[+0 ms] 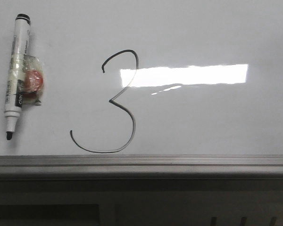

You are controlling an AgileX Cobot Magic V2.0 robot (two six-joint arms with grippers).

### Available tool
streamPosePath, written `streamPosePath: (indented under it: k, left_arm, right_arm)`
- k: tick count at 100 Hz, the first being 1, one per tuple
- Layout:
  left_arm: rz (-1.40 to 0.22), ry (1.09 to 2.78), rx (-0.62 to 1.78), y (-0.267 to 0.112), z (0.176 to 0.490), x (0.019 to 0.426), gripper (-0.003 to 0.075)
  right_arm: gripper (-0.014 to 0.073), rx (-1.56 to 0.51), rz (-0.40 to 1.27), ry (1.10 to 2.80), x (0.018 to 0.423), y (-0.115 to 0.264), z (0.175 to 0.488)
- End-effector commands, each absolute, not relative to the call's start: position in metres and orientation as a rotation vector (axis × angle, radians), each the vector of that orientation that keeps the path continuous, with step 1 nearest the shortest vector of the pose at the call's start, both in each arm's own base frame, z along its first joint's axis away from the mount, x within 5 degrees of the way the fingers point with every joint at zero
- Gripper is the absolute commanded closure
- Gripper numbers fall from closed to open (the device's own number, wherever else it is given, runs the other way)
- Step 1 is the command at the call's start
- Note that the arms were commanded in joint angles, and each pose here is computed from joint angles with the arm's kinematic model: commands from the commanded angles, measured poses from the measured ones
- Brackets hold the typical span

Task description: Write number 3 on whiteboard

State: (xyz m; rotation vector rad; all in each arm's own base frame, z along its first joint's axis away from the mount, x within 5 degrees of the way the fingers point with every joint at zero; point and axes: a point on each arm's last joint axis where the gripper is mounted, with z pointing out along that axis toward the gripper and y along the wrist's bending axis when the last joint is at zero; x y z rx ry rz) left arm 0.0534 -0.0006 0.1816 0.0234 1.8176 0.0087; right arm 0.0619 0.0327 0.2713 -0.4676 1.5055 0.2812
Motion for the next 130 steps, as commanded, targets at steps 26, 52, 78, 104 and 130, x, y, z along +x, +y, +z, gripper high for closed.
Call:
streamPosePath:
  k: [26, 52, 78, 104, 130]
  left_arm:
    - [0.006, 1.776, 0.027, -0.001, 0.176, 0.054, 0.074]
    - [0.006, 1.776, 0.027, -0.001, 0.176, 0.054, 0.0741]
    - [0.006, 1.776, 0.027, -0.001, 0.176, 0.054, 0.0741]
    - [0.006, 1.776, 0.027, -0.001, 0.176, 0.054, 0.0741]
    - [0.006, 1.776, 0.027, -0.001, 0.176, 0.054, 0.0741]
  right_arm:
    - [0.0661, -0.035, -0.113, 1.507, 0.067, -0.003, 0.243]
    - [0.0661, 0.034, -0.106, 1.463, 0.054, -0.005, 0.213]
    - [0.0661, 0.043, -0.113, 1.786, 0.054, -0.006, 0.177]
    - [0.0661, 0.045, -0.111, 1.813, 0.053, -0.006, 0.174]
    - [0.0661, 0.045, -0.111, 1.812, 0.053, -0.006, 0.174]
